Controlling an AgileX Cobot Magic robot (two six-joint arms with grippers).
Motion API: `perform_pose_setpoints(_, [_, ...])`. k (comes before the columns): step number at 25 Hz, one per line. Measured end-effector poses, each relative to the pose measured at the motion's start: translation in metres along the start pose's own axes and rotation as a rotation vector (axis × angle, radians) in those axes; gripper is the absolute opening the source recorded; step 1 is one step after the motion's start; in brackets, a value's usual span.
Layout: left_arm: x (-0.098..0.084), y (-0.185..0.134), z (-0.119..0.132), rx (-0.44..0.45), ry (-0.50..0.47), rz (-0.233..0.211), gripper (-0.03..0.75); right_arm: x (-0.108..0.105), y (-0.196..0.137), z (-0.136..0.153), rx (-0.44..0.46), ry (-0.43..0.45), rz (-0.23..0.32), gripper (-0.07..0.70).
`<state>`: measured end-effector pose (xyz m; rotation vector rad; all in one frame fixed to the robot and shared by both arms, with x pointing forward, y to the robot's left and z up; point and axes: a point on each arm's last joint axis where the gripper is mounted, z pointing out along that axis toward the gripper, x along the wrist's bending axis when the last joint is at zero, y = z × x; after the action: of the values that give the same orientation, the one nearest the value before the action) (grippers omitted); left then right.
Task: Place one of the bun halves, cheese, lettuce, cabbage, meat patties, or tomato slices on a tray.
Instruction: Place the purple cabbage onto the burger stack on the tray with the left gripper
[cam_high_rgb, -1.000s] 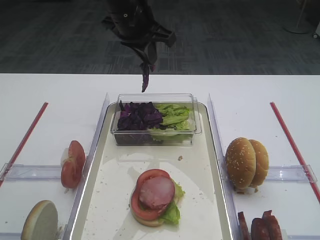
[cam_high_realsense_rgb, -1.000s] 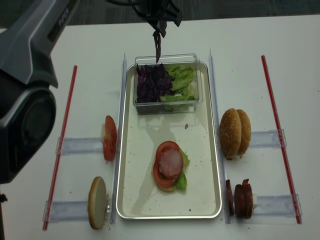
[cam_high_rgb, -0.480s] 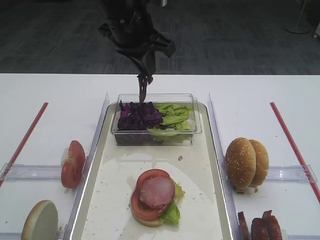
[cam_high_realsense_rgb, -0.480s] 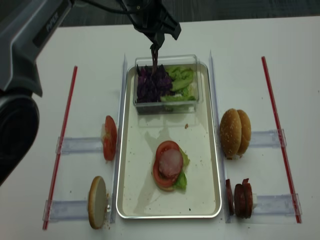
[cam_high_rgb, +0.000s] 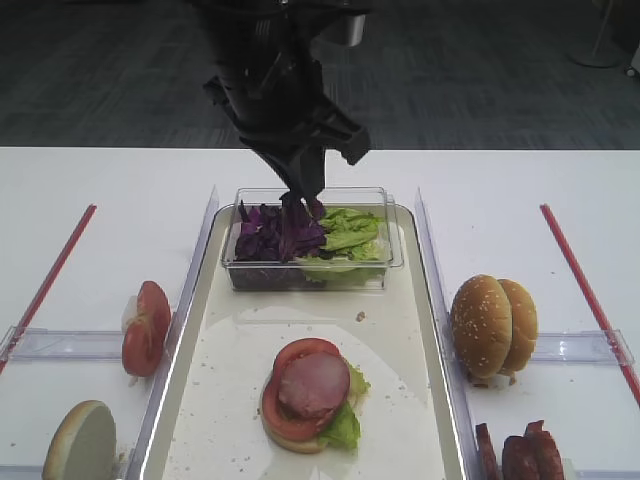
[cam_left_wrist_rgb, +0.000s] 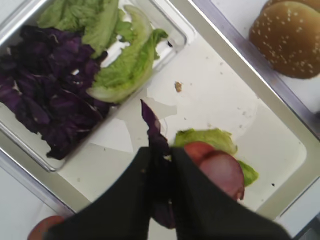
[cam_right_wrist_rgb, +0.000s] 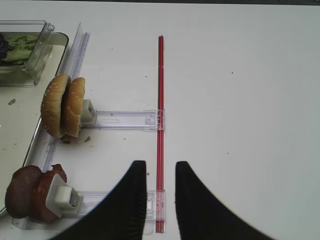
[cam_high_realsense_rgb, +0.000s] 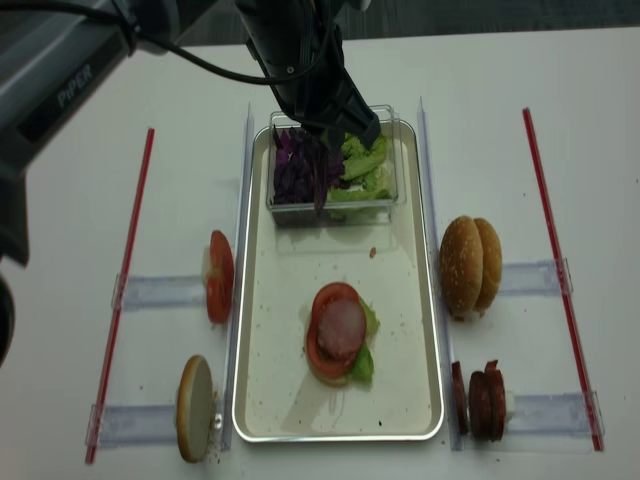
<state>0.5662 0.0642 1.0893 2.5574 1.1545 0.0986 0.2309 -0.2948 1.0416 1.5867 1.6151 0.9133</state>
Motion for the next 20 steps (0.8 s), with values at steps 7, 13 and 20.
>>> perform_pose_setpoints(7, [-0.034, -0.024, -0.006, 0.039, -0.028, 0.073, 0.06, 0.0, 0.0, 0.0, 0.0, 0.0, 0.0, 0.193])
perform_pose_setpoints(13, [-0.059, -0.045, -0.002, 0.093, -0.051, 0.128, 0.06, 0.0, 0.0, 0.0, 0.0, 0.0, -0.002, 0.193])
perform_pose_setpoints(20, [-0.086, -0.063, 0.01, 0.16, -0.078, 0.194, 0.06, 0.0, 0.0, 0.0, 0.0, 0.0, -0.002, 0.193])
